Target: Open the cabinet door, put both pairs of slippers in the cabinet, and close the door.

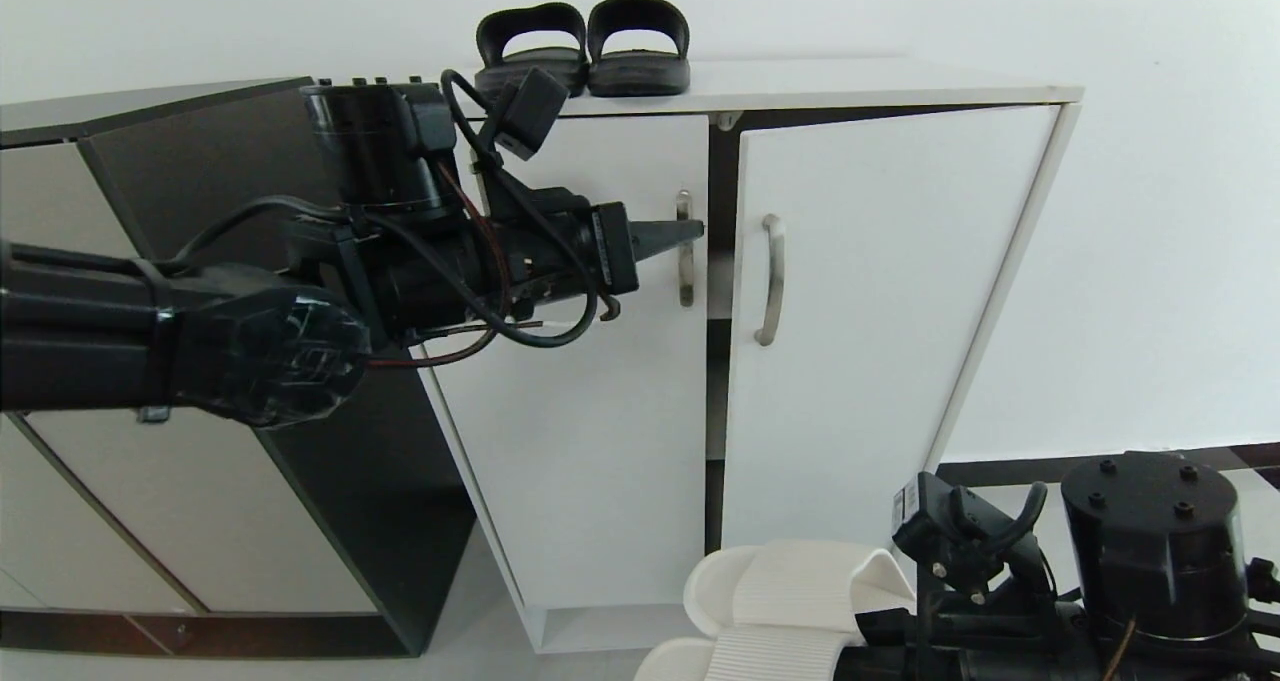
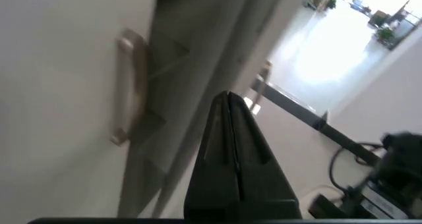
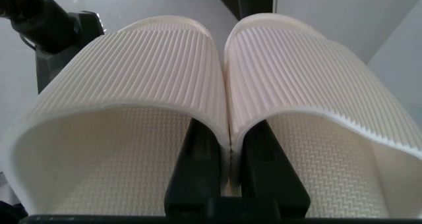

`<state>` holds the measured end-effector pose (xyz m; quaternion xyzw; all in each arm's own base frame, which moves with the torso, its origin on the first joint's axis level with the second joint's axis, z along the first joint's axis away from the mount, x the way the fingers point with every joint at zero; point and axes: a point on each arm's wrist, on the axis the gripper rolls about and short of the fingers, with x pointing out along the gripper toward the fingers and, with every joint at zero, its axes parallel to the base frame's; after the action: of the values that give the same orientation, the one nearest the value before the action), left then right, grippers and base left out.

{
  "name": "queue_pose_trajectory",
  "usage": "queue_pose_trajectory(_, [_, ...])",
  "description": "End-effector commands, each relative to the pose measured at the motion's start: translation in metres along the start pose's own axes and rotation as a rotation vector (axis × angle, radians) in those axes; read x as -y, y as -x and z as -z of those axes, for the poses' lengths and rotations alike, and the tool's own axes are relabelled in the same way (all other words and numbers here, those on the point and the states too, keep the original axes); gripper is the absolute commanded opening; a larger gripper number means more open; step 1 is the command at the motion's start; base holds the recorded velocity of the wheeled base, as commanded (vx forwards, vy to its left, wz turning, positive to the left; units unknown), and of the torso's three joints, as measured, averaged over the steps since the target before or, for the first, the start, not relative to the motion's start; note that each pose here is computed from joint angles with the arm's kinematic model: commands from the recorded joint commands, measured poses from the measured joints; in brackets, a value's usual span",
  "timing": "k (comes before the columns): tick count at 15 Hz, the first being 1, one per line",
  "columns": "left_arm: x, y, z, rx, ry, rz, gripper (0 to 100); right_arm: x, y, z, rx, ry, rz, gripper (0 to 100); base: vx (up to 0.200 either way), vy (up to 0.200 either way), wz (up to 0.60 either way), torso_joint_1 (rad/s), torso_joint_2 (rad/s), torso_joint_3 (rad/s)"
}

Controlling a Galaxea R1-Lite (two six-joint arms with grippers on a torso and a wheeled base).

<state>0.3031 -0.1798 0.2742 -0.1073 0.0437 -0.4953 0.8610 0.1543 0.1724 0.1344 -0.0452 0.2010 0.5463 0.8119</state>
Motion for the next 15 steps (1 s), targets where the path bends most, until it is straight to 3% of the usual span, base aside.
queue_pose_trajectory(1, [-0.017,-0.022,0.007,-0.001,0.01,-0.038,0,0.0,0.0,0.0,0.002,0.002,0.0,0,0.0,0.0,0.0,0.0,0.0,0.0])
queue_pose_trajectory(2, [-0.018,-0.027,0.008,0.001,0.01,-0.038,0,0.0,0.0,0.0,0.001,0.001,0.0,0,0.0,0.0,0.0,0.0,0.0,0.0])
queue_pose_trajectory(4, [-0.007,-0.038,0.011,-0.004,0.024,-0.001,0,0.0,0.0,0.0,-0.001,0.011,0.003,0,0.0,0.0,0.0,0.0,0.0,0.0])
queue_pose_trajectory(8, [0.005,-0.044,0.009,0.01,0.006,0.013,0,0.001,-0.003,0.002,-0.012,0.018,0.001,0,0.0,0.0,0.0,0.0,0.0,0.0])
queue_pose_trajectory(11, [0.006,-0.044,0.006,0.009,0.008,0.023,0,-0.002,-0.004,0.003,-0.018,0.021,-0.01,0,0.0,0.0,0.0,0.0,0.0,0.0])
queue_pose_trajectory(14, [0.003,-0.043,0.006,-0.028,0.042,0.0,0,-0.005,-0.005,0.003,-0.022,0.025,-0.023,0,0.0,0.0,0.0,0.0,0.0,0.0])
queue_pose_trajectory(15, [0.005,-0.043,0.005,-0.024,0.04,0.003,0,-0.005,-0.006,0.004,-0.024,0.026,-0.026,0,0.0,0.0,0.0,0.0,0.0,0.0])
